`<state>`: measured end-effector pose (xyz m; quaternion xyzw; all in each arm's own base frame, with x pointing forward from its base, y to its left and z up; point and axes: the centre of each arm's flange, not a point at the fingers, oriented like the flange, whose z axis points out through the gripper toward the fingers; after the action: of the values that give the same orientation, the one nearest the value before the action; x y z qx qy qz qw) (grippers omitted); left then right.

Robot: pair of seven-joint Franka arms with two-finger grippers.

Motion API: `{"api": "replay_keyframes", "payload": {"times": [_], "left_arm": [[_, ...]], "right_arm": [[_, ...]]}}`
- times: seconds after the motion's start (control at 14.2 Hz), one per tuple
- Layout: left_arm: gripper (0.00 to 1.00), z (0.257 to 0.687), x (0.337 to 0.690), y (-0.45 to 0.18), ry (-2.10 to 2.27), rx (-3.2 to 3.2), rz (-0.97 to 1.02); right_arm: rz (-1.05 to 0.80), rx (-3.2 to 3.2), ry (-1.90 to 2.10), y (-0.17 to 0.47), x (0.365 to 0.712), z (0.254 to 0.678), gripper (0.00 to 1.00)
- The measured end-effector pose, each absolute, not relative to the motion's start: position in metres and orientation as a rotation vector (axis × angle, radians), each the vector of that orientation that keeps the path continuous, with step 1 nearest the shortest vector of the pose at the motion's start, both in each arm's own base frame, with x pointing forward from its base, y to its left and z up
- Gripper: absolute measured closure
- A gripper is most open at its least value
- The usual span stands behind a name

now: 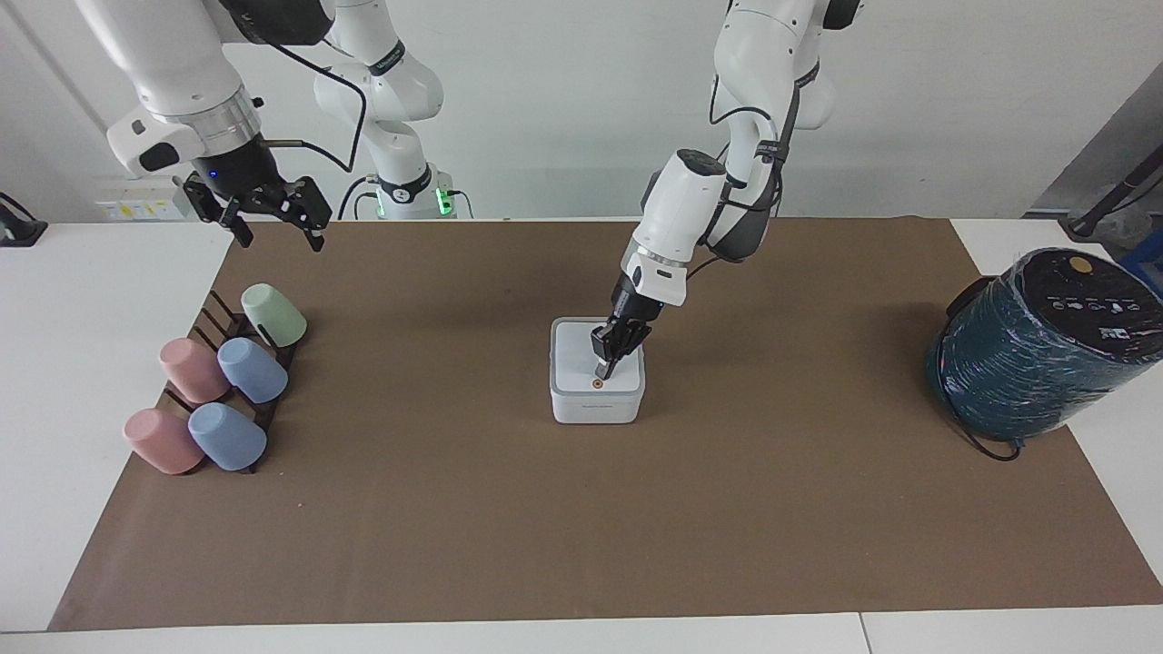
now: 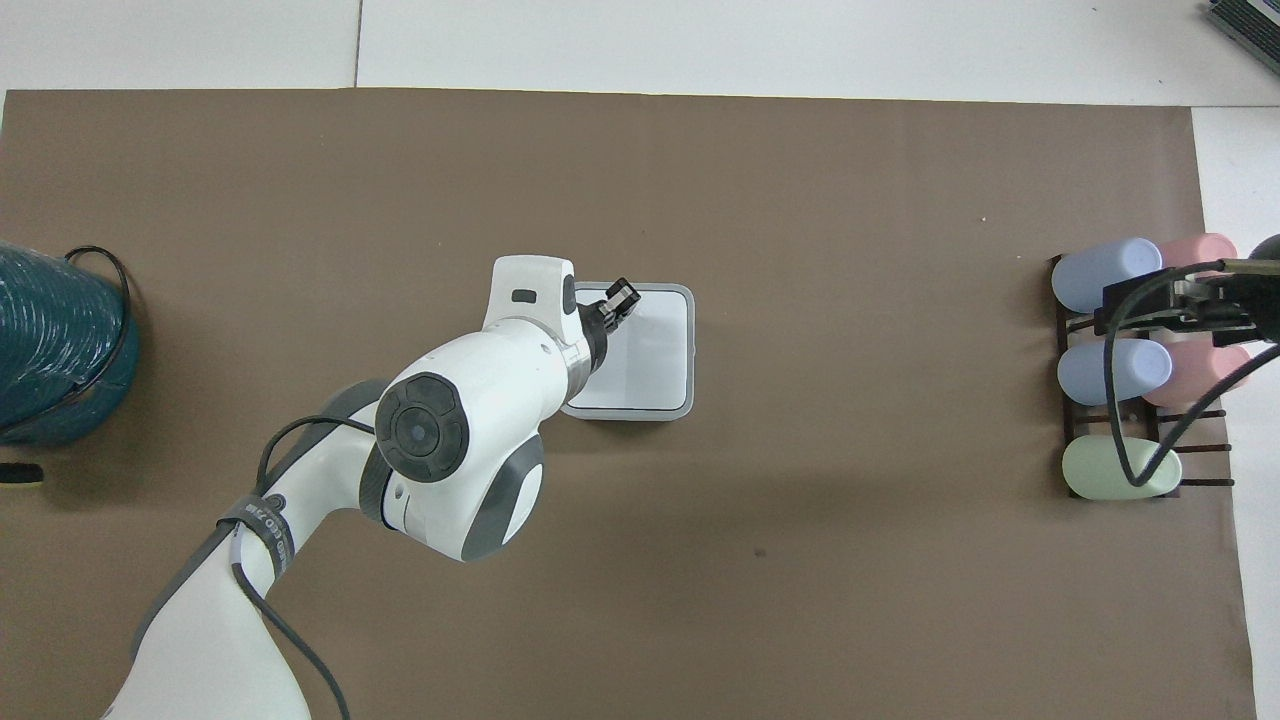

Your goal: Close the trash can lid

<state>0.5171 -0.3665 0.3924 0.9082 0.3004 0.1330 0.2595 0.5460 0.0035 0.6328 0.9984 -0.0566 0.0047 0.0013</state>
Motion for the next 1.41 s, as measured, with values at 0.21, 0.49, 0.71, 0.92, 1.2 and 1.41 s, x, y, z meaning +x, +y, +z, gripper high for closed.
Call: {"api": "replay_keyframes", "payload": {"times": [0.21,0.49,0.71,0.92,1.2,1.41], "left_arm": [[0.97,0.392,0.518,-0.368,0.81,2.449,0.372],[0.96,0.403,0.528,-0.369,0.827,2.508,0.3],[0.95,0.437,0.56,-0.341,0.844,2.593,0.215],[0.91,0.462,0.583,-0.289,0.784,2.695,0.161],[0.89,0.471,0.592,-0.203,0.55,2.865,0.037],[0.88,0.482,0.59,-0.133,0.322,2.938,-0.062]], "right_arm": [[0.015,3.134,-0.178,0.004,0.546,0.633,0.0],[0.015,3.134,-0.178,0.004,0.546,0.633,0.0],[0.015,3.134,-0.178,0.004,0.546,0.633,0.0],[0.015,3.134,-0.178,0.003,0.546,0.633,0.0],[0.015,3.134,-0.178,0.003,0.546,0.633,0.0],[0.015,3.134,-0.178,0.004,0.546,0.633,0.0]]}}
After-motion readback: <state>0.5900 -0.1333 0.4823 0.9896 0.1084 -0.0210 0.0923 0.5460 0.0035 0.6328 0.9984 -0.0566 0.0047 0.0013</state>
